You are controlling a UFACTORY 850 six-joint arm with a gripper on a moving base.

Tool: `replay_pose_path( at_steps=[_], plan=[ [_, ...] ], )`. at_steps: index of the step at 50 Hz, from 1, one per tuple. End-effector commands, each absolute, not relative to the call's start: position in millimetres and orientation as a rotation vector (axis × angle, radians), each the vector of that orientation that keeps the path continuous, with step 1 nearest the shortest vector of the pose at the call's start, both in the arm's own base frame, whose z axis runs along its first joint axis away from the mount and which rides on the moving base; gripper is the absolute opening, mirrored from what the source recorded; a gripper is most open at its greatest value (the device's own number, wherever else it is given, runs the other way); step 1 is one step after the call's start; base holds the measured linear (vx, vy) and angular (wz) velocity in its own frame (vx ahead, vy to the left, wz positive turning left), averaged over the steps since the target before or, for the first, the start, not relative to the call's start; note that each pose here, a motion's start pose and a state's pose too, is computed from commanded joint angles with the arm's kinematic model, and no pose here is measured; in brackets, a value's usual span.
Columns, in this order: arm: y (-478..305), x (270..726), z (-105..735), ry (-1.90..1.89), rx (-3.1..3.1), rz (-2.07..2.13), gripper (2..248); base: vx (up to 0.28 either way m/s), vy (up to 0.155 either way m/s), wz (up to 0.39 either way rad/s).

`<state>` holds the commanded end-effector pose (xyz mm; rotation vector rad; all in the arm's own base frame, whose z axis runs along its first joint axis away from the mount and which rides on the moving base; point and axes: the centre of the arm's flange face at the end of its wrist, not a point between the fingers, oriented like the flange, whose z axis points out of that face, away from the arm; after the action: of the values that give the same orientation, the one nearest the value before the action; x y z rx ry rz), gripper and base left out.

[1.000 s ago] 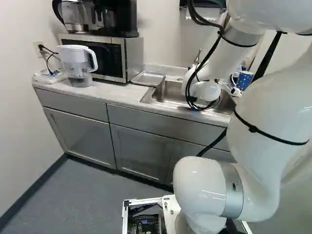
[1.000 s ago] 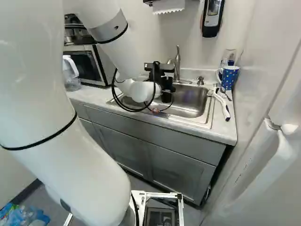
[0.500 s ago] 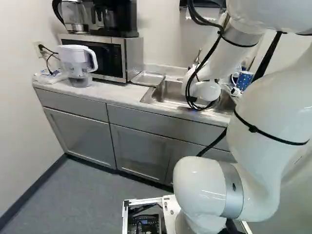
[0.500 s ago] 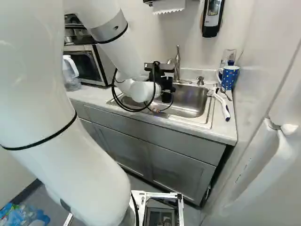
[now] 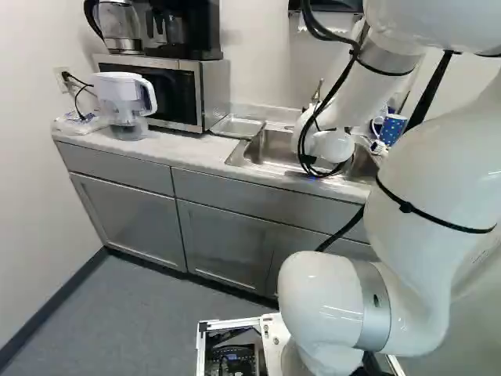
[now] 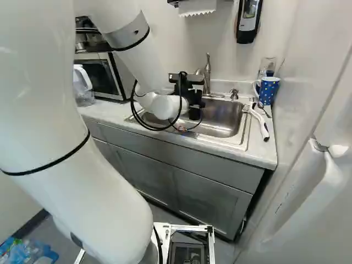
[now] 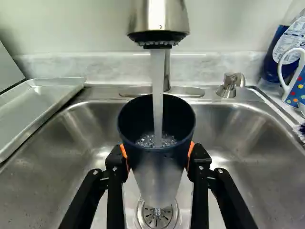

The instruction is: Rinse the cup and place it in the tray

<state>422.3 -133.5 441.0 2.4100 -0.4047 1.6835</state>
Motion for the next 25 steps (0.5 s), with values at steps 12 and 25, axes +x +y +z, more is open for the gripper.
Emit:
replay_pose_path(
  at_steps=[12, 25],
  plan=[
    [-133.5, 422.3, 441.0, -0.405, 2.41, 1.683, 125, 0.0, 0.0, 0.0],
    [-133.5, 422.3, 441.0, -0.405, 2.41, 1.683, 125, 0.0, 0.0, 0.0]
  ],
)
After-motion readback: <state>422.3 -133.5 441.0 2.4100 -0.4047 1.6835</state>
